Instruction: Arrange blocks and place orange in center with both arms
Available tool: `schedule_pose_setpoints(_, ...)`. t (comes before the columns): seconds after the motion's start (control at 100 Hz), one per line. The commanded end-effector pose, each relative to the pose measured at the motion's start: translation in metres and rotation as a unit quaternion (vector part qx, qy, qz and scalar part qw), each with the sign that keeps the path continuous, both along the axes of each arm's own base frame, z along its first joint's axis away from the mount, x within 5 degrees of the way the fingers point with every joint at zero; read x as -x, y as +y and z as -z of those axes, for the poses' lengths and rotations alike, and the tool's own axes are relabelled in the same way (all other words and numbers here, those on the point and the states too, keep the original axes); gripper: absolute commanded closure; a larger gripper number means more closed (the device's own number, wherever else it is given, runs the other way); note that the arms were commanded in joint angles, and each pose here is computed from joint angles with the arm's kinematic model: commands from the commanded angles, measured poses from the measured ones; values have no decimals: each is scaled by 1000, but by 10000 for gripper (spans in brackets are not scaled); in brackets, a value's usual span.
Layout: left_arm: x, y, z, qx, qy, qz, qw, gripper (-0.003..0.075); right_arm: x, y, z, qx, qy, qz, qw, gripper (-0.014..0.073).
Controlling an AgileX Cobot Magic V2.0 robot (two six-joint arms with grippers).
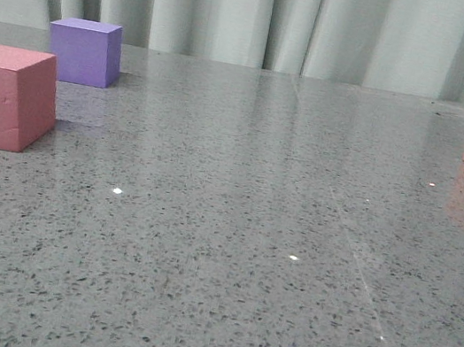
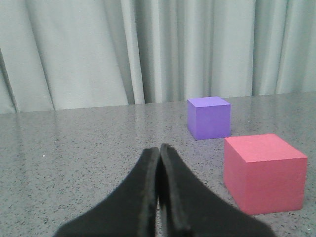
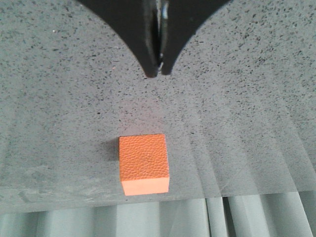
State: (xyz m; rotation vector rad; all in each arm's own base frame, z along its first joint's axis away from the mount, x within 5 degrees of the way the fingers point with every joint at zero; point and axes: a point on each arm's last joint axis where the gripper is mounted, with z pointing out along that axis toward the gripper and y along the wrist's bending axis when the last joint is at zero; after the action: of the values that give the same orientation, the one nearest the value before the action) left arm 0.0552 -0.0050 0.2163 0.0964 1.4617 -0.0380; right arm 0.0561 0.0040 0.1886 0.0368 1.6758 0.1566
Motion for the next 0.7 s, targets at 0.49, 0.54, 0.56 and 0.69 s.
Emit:
schedule_pose_setpoints(0.49,1,-1,10,9,-29,6,1000,739,2,0,-14,6,-65,-2,998,715)
schedule_pose_setpoints(0.54,1,-1,10,9,-29,6,1000,739,2,0,-17,6,-76,-3,997,715)
schedule_pose_setpoints(0.56,1,-1,10,9,-29,6,1000,739,2,1,-17,6,-78,-3,997,715)
schedule_pose_setpoints(0.69,1,-1,10,9,-29,6,1000,739,2,1,-17,5,-81,-3,997,715)
